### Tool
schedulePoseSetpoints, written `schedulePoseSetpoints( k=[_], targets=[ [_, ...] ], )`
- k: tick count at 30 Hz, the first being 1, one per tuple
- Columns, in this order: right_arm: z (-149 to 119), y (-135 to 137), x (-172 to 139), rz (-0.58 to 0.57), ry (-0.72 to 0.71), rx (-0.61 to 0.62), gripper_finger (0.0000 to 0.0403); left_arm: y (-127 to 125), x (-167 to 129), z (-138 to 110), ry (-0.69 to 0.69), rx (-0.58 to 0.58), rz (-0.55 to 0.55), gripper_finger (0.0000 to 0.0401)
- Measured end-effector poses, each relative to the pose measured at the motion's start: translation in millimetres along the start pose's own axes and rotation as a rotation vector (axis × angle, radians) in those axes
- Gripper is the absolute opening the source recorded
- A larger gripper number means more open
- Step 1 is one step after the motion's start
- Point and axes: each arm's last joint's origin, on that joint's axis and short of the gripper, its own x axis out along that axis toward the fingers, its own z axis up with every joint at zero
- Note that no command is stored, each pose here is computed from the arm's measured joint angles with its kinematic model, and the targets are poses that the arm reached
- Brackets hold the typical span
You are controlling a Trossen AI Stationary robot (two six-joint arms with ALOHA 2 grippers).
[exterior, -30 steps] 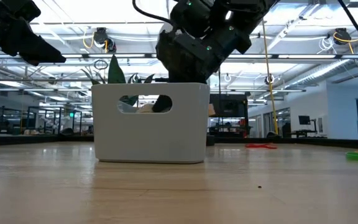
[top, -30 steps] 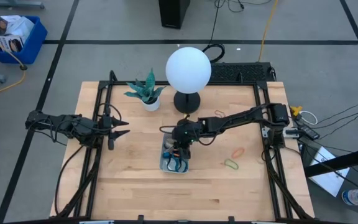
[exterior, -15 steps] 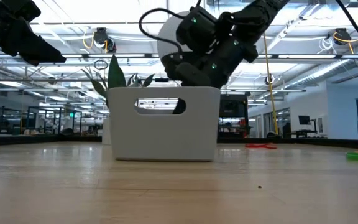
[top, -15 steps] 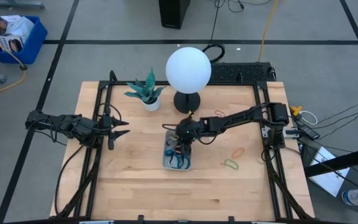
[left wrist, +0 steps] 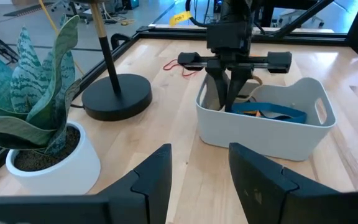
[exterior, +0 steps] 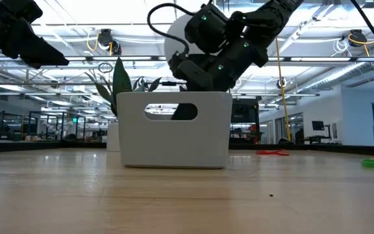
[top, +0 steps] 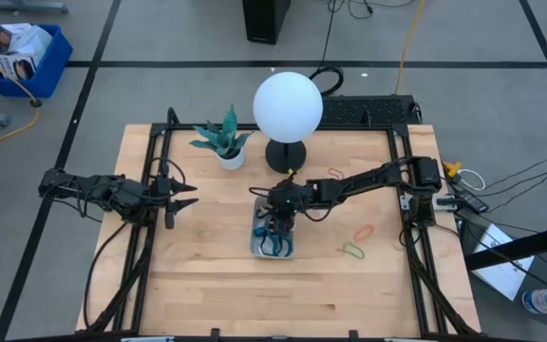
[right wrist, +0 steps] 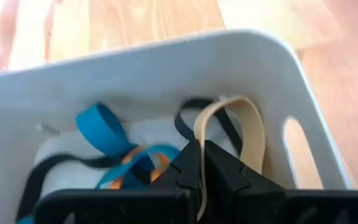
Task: Pick and place rubber bands into bin
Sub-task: Put the brown rubber band into the gray bin, then put the red rubber band into the gray bin
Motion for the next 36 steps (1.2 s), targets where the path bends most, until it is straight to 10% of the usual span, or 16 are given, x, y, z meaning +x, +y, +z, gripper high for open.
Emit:
schedulePoseSetpoints(
  k=[23,36],
  targets=[
    [11,7,-12,0.147,-0.052,-0.01,0.0178,0,0,0,0.001,0.002,0.001,0.0166],
    [56,15,-104,0.167,-0.314,-0.164,0.0195,0,0,0,0.001,-0.002,0.0,0.0166]
  ],
)
